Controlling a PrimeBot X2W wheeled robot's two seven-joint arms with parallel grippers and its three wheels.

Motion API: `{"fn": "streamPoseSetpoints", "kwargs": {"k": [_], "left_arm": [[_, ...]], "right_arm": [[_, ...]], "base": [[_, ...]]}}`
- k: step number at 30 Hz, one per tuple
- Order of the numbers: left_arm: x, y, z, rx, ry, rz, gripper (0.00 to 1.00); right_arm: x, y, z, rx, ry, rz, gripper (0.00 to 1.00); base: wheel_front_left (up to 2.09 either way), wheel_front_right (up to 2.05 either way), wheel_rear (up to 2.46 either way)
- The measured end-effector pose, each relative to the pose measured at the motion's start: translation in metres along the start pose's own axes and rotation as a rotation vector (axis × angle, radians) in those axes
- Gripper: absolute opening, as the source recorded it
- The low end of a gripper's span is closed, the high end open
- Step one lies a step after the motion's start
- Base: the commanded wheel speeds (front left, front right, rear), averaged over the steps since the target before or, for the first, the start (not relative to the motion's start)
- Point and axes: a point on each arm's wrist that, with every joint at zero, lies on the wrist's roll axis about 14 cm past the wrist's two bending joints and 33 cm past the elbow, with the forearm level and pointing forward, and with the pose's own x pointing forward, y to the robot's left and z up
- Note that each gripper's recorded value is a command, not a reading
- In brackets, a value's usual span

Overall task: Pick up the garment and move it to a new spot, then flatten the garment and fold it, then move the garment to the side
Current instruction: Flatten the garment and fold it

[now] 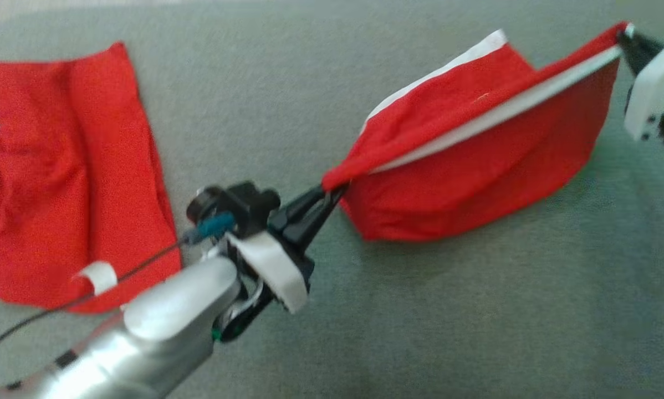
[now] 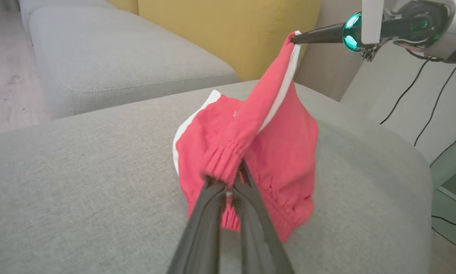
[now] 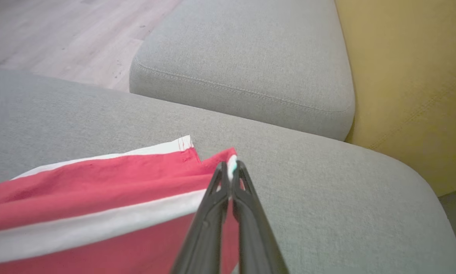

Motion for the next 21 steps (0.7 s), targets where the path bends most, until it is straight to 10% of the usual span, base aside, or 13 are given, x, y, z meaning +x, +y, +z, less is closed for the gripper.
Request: {"fn": "streamPoseSetpoints", "kwargs": {"k": [14,15,16,17,18,21], "left_arm": [[0.018,0.058,-0.034,-0.033,0.092,0.083,0.0],[0.02,0.061,-0.036,-0.035,0.096,0.087,0.0],[0.02,0.063,-0.038,-0.037,0.102,0.092,0.05],[0.021,0.064,-0.04,-0.039,0.107,0.095,0.79],[0.021,0.067,-0.042,-0.039,0.114,0.1,1.0],[0.021,0.071,-0.044,-0.033,0.119,0.115,1.0]], "right_arm": [[0.096,0.031,-0.015,-0.043,0.078,0.066,0.0],[0.1,0.032,-0.018,-0.045,0.083,0.068,0.5],[0.104,0.033,-0.021,-0.039,0.086,0.069,1.0],[0.106,0.033,-0.025,-0.035,0.094,0.069,1.0],[0.108,0.034,-0.028,-0.034,0.1,0.068,1.0],[0.108,0.031,-0.026,-0.018,0.064,0.058,1.0]], "base": [[0.0,0.0,0.0],[0.0,0.0,0.0],[0.0,0.0,0.0],[0.0,0.0,0.0],[0.0,0.0,0.0],[0.0,0.0,0.0]]}}
